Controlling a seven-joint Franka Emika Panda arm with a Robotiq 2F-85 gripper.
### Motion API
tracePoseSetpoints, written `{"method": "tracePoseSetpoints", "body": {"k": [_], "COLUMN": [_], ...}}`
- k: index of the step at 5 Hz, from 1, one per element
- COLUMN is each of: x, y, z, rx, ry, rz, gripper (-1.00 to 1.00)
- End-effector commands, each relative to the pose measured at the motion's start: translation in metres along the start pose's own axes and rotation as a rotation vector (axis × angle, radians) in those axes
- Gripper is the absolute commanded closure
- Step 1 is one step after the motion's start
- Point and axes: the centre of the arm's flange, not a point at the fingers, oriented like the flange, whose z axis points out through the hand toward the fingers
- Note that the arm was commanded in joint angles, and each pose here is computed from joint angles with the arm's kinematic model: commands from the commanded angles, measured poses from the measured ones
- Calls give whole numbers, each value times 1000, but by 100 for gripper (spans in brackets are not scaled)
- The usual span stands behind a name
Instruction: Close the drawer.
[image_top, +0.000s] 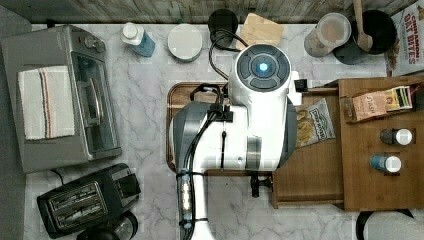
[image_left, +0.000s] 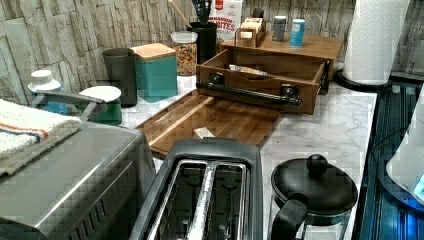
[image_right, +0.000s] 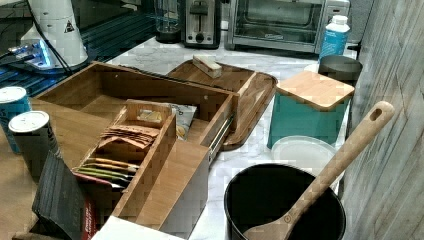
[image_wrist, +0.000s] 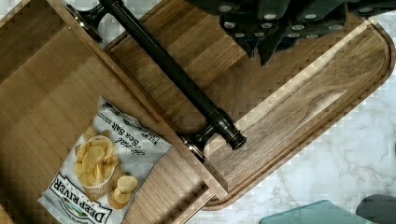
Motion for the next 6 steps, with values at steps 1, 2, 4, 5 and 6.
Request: {"method": "tracePoseSetpoints", "body": {"k": [1, 2, 4, 5, 6], "x": [0, -14, -39, -46, -64], "y": [1, -5, -25, -29, -37], "z": [0, 10, 30, 51, 75], "rx": [-5, -18, 0, 21, -43], "ry": [3, 14, -16, -22, 53], "rz": [-1, -145, -501, -655, -811], "gripper": [100, 100, 100, 100, 100]}}
